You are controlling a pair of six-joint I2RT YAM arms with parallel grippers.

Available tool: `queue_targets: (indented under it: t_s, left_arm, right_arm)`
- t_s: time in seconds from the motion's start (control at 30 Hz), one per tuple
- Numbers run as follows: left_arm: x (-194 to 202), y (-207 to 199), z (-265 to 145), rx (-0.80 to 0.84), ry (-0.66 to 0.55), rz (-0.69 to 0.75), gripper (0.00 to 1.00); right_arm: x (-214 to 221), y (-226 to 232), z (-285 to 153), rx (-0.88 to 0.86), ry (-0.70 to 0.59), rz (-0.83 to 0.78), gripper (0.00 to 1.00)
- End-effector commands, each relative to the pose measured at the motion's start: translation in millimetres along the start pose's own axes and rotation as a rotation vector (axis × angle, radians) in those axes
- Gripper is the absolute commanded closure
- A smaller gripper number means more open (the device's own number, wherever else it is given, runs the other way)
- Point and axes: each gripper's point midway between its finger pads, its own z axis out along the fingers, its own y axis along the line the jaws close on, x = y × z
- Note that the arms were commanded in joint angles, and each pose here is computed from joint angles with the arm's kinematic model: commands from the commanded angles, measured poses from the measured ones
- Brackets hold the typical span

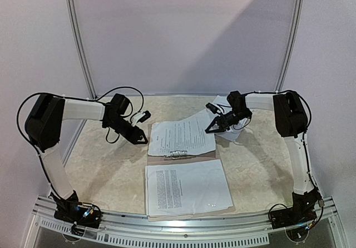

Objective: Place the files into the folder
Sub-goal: Place the file on the spring clip of the folder.

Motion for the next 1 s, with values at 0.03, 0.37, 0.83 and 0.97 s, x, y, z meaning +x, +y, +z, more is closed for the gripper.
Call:
queue_targets:
  t_s: [0.03, 0.37, 0.83, 0.97]
  left_arm:
    - [5.6, -2.2, 10.1, -0.004, 0.018, 0.022, 0.51]
    - [21.6, -12.0, 25.2, 0.027, 0.062, 0.021, 0.51]
    - [34.1, -24.9, 31.6, 0.068, 0.100, 0.025, 0.52]
    - [35.1, -25.9, 30.0, 0.071, 0.102, 0.031, 0.53]
  right_arm:
    - [-7.9, -15.6, 3.9, 0.011, -0.003, -0.002, 1.00]
    - [-12.7, -28.9, 6.5, 0.063, -0.005, 0.002, 0.91]
    - [-15.6, -57.8, -6.9, 0.290, 0.001, 0.068, 0.59]
    - [-20.5, -60.8, -22.4, 0.406, -0.008, 0.081, 0.49]
